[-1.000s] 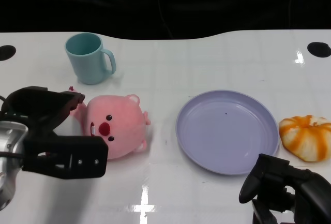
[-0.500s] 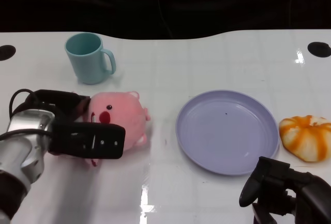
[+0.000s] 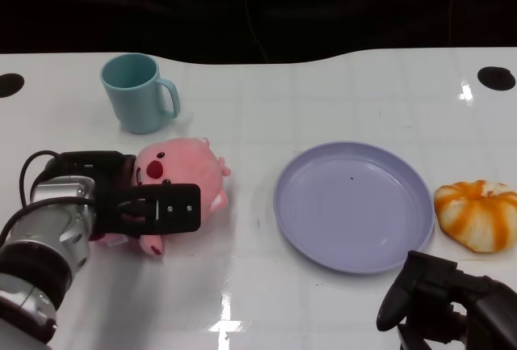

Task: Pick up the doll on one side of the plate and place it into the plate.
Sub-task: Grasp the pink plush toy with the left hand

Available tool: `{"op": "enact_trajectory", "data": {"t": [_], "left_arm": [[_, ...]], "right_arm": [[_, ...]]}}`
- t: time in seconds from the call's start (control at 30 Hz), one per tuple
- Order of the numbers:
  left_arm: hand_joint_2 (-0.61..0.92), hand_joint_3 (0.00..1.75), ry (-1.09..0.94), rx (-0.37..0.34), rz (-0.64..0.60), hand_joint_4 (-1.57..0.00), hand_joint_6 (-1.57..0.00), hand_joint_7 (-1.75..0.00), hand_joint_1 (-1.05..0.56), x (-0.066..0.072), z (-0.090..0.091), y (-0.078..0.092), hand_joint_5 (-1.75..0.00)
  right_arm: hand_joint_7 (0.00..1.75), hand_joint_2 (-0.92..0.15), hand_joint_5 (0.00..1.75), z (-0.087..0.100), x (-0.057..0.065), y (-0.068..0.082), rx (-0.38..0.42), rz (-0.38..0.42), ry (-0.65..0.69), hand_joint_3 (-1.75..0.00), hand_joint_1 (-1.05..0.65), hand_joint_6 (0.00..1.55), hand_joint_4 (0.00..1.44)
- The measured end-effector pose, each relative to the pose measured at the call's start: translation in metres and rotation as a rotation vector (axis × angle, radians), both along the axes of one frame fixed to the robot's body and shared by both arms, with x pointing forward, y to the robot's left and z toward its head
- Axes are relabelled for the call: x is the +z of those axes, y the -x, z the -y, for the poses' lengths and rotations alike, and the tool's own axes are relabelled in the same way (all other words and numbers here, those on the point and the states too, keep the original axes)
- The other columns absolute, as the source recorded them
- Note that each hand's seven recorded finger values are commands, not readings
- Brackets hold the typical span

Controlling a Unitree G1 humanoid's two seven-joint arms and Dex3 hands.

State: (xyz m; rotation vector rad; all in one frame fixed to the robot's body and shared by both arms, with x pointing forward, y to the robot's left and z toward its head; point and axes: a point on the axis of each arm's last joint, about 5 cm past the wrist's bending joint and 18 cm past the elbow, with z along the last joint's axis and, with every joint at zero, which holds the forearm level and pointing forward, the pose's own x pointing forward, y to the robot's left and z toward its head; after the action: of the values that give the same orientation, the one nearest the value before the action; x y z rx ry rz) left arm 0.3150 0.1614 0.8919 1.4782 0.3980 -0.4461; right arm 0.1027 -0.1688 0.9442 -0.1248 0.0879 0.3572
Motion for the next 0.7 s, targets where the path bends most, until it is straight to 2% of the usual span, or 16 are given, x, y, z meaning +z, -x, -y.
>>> {"op": "enact_trajectory", "data": {"t": [0.03, 0.17, 0.2, 0.27, 0.3, 0.33, 0.37, 0.4, 0.47, 0.53, 0.7], "left_arm": [[0.92, 0.01, 0.005, 0.005, 0.0, -0.45, -0.53, -0.04, -0.58, -0.001, 0.0, 0.0, -0.09], [0.92, 0.06, 0.032, 0.006, 0.012, -0.8, -0.84, -0.1, -0.43, -0.004, 0.0, 0.001, -0.24], [0.92, 0.07, 0.042, 0.004, 0.023, -0.85, -0.88, -0.1, -0.4, -0.005, 0.0, 0.001, -0.26], [0.92, 0.14, 0.068, -0.005, 0.063, -0.82, -1.0, -0.11, -0.34, -0.008, -0.001, 0.004, -0.56], [0.92, 0.13, 0.08, -0.01, 0.083, -0.78, -1.07, -0.11, -0.35, -0.01, -0.001, 0.005, -0.76], [0.92, 0.1, 0.097, -0.014, 0.105, -0.78, -1.15, -0.14, -0.31, -0.011, -0.002, 0.006, -1.04], [0.92, 0.17, 0.116, -0.015, 0.128, -0.76, -1.05, -0.62, -0.28, -0.013, -0.003, 0.007, -1.45], [0.92, 0.2, 0.133, -0.014, 0.148, -0.75, -0.91, -0.99, -0.27, -0.015, -0.004, 0.009, -1.59], [0.92, 0.36, 0.158, -0.01, 0.19, -0.72, -0.67, -1.55, -0.26, -0.019, -0.005, 0.012, -1.71], [0.92, 0.46, 0.18, -0.004, 0.219, -0.77, -0.65, -1.7, -0.24, -0.021, -0.005, 0.014, -1.74], [0.86, 0.53, 0.293, 0.057, 0.277, -0.88, -0.68, -1.75, -0.21, -0.026, -0.007, 0.021, -1.75]], "right_arm": [[1.52, -0.61, 1.75, 0.0, 0.0, 0.0, -0.002, 0.001, 0.001, -1.17, -0.09, 0.54, 0.61], [1.52, -0.61, 1.75, 0.001, 0.002, 0.0, -0.004, 0.004, 0.002, -1.17, -0.07, 0.54, 0.62], [1.52, -0.61, 1.75, 0.0, 0.003, 0.0, -0.004, 0.005, 0.002, -1.17, -0.07, 0.54, 0.62], [1.52, -0.61, 1.75, 0.001, 0.003, 0.0, -0.004, 0.008, 0.002, -1.18, -0.07, 0.54, 0.62], [1.52, -0.61, 1.75, 0.001, 0.003, 0.0, -0.004, 0.009, 0.003, -1.18, -0.07, 0.54, 0.62], [1.52, -0.61, 1.75, 0.001, 0.003, 0.0, -0.004, 0.01, 0.003, -1.18, -0.07, 0.54, 0.62], [1.53, -0.61, 1.75, 0.001, 0.003, 0.0, -0.003, 0.01, 0.003, -1.19, -0.07, 0.54, 0.62], [1.53, -0.6, 1.75, 0.001, 0.003, 0.0, -0.002, 0.01, 0.003, -1.19, -0.07, 0.54, 0.62], [1.53, -0.6, 1.75, 0.001, 0.003, 0.0, 0.0, 0.01, 0.003, -1.19, -0.07, 0.54, 0.62], [1.53, -0.6, 1.75, 0.001, 0.004, 0.0, 0.001, 0.011, 0.003, -1.19, -0.07, 0.54, 0.62], [1.53, -0.61, 1.75, 0.001, 0.004, 0.0, 0.001, 0.011, 0.004, -1.19, -0.07, 0.53, 0.62]]}}
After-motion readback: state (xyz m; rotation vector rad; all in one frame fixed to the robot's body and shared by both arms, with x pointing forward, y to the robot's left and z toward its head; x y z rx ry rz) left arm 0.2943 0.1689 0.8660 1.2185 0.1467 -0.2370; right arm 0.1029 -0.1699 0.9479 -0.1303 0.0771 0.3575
